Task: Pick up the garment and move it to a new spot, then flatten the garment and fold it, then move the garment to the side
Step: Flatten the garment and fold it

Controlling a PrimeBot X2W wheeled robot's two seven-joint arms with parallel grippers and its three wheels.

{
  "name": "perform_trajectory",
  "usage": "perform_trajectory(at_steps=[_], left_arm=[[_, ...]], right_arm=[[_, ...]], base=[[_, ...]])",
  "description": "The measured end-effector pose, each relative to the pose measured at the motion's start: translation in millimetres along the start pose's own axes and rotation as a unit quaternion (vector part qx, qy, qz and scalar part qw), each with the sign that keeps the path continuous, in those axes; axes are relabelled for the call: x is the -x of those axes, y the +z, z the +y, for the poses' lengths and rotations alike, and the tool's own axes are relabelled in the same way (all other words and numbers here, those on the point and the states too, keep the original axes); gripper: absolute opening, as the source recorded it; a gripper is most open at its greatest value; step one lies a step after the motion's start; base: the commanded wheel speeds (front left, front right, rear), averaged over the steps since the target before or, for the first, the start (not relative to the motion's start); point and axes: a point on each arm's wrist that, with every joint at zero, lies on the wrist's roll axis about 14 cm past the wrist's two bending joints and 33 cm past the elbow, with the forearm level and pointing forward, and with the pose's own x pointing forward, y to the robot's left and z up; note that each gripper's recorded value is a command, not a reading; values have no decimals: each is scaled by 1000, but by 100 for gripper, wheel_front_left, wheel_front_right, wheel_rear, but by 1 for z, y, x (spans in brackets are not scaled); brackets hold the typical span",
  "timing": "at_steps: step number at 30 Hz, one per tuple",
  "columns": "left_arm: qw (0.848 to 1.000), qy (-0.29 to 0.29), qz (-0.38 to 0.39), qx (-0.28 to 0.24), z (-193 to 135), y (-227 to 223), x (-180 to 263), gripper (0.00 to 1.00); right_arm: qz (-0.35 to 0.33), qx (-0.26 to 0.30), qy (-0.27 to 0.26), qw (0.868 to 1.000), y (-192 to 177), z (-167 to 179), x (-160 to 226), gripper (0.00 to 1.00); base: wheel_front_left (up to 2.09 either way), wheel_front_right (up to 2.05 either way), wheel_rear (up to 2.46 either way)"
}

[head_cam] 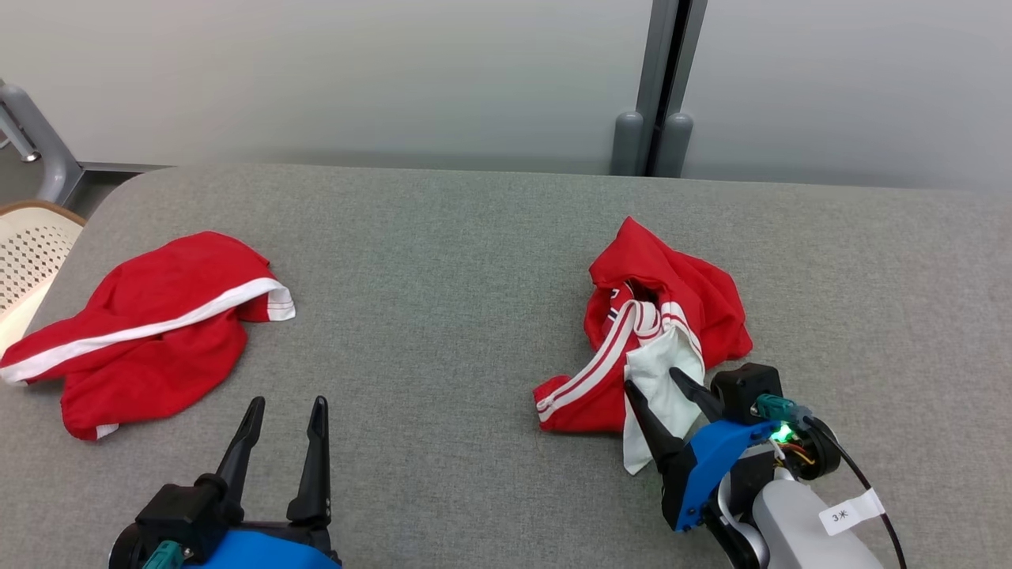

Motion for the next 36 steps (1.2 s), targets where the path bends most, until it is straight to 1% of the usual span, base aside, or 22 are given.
perform_trajectory(at_steps=[1,2,6,11,15,19,22,24,27,29,30,31,32,34,36], left_arm=[[1000,1,0,0,0,0,0,100],[1000,1,0,0,1,0,-1,100],[1000,3,-2,-1,3,1,-3,100],[1000,3,-4,2,3,1,-3,100],[1000,3,-7,1,2,3,-4,100],[1000,1,-11,1,1,4,-5,100],[1000,-1,-12,1,0,5,-5,100],[1000,-2,-14,0,-1,6,-4,100],[1000,-3,-17,-1,-1,8,-3,100],[1000,-5,-19,-2,-2,9,-2,100],[1000,-5,-20,-2,-3,10,-1,100],[1000,-6,-20,-2,-3,10,-1,100],[1000,-6,-21,-3,-3,10,0,100],[1000,-7,-22,-3,-4,11,2,100],[1000,-8,-21,-3,-4,11,3,100]], right_arm=[[3,0,-1,1000,-2,-1,-1,39],[5,-2,-2,1000,-4,-2,-2,0],[-17,-20,-10,1000,3,-7,-5,0],[-70,-33,-14,997,27,-10,-5,0],[-121,-26,-3,992,62,-4,-4,0],[-173,0,34,984,109,18,-5,0],[-210,26,78,974,146,46,-6,0],[-240,33,108,964,173,65,-3,0],[-293,43,149,944,217,92,8,0],[-332,38,171,927,246,105,19,0],[-346,41,177,920,256,109,23,0],[-357,38,182,915,264,111,26,0],[-363,33,182,913,269,110,28,0],[-360,28,172,917,268,104,26,0],[-336,20,150,930,253,90,18,0]], base=[[0,0,0],[0,0,0],[0,0,0],[0,0,0],[0,0,0],[0,0,0],[0,0,0],[0,0,0],[0,0,0],[0,0,0],[0,0,0],[0,0,0],[0,0,0],[0,0,0],[0,0,0]])
